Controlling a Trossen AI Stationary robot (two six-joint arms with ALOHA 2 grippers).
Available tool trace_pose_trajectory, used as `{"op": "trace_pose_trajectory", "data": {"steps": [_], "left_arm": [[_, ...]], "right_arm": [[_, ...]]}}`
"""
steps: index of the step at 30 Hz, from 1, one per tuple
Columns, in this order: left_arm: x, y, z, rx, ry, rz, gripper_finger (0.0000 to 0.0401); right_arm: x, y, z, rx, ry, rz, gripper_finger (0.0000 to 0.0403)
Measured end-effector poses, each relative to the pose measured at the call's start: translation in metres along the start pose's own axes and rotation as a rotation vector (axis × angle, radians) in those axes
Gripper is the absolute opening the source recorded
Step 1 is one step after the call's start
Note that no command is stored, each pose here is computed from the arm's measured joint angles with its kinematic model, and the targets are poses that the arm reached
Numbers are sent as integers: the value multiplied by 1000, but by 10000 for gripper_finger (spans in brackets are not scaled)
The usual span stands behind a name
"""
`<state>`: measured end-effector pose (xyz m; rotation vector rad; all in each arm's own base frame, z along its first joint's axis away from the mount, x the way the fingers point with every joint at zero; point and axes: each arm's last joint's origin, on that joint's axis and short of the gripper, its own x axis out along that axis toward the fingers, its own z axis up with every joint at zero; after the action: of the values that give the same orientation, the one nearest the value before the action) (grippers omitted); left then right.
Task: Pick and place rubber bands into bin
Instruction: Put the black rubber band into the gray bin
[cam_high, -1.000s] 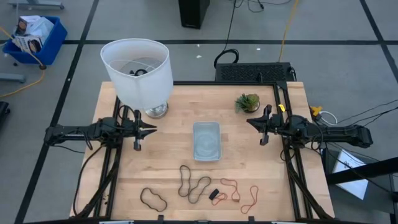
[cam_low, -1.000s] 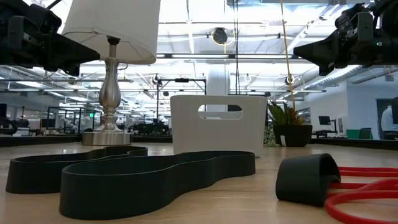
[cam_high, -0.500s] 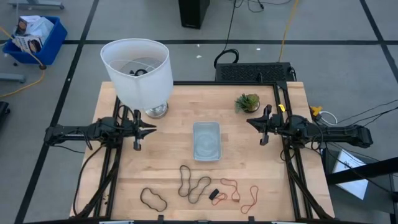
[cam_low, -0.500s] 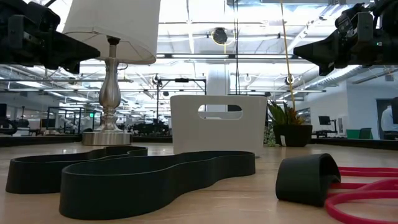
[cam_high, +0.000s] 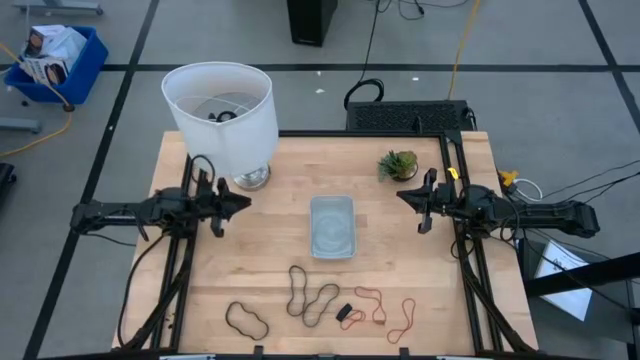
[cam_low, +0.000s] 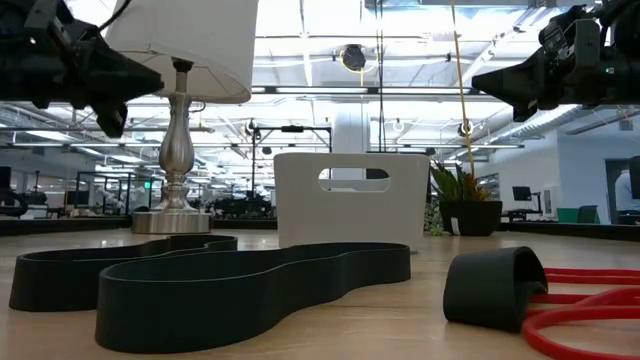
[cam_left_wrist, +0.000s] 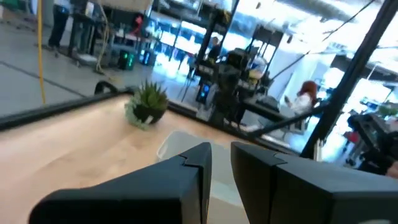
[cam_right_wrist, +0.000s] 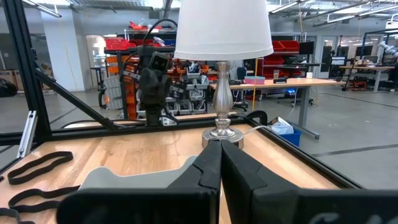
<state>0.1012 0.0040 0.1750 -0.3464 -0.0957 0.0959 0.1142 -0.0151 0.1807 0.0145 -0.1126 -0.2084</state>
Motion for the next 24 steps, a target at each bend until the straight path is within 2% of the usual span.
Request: {"op": "trace_pose_trajectory", "data": {"steps": [5,9,11,17,24], "left_arm": [[3,-3,-6,34,60,-25,59],[7,-7,-9,21,77,-19,11],[9,-10,-12,23,97,-18,7],[15,-20,-16,2,169,95,3],[27,-57,-5,148,180,60,2]], "right_arm": [[0,0,1,-33,-7,0,4],[0,0,1,-110,-7,0,4],[0,0,1,-135,-7,-1,4],[0,0,1,-195,-14,-2,4],[0,0,1,-262,-14,-6,4]]}}
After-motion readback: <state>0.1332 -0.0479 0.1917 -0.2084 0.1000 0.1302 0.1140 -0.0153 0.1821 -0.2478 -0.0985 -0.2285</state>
